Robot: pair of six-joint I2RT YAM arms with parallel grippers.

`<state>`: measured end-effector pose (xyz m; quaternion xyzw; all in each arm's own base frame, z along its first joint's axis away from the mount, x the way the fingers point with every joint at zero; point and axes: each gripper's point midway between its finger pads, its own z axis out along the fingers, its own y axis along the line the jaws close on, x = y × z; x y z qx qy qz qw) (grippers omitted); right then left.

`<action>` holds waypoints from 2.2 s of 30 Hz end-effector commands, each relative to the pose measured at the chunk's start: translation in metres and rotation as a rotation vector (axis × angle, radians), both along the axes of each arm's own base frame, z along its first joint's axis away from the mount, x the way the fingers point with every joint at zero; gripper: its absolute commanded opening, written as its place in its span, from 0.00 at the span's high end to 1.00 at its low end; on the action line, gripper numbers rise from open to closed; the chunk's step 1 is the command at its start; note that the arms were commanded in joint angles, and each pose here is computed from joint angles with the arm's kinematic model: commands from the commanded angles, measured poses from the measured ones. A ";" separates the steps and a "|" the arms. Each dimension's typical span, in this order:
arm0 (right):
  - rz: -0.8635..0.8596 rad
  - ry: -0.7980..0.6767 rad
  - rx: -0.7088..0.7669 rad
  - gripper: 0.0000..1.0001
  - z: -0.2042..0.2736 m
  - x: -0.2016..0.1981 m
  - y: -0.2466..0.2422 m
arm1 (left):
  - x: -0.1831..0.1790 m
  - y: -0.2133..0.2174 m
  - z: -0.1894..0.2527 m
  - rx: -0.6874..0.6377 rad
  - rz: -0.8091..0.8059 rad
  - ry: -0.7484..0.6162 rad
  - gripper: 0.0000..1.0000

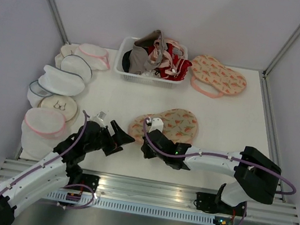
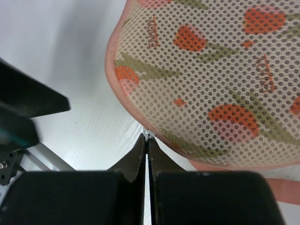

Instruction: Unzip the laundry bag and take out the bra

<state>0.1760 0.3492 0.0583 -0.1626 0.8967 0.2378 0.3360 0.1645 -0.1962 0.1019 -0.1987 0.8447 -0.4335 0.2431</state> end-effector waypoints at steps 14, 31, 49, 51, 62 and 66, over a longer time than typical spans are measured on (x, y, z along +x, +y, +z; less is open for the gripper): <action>0.183 -0.001 0.243 1.00 0.035 -0.021 0.044 | 0.047 -0.028 -0.004 -0.148 0.138 0.027 0.01; 0.161 0.017 0.062 0.99 0.021 -0.019 0.023 | 0.049 -0.025 0.003 -0.126 0.128 -0.070 0.98; -0.409 -0.020 -0.567 1.00 -0.008 0.022 -0.165 | 0.108 0.001 0.018 0.179 -0.090 -0.229 0.98; -0.422 -0.038 -0.568 0.99 -0.002 0.024 -0.169 | 0.123 0.004 0.017 0.195 -0.114 -0.238 0.98; -0.258 0.035 -0.366 1.00 0.002 0.005 -0.139 | 0.225 -0.038 0.010 0.126 -0.276 -0.257 0.98; -0.194 0.061 -0.283 1.00 0.001 -0.002 -0.119 | 0.246 -0.052 0.000 0.059 -0.293 -0.258 0.93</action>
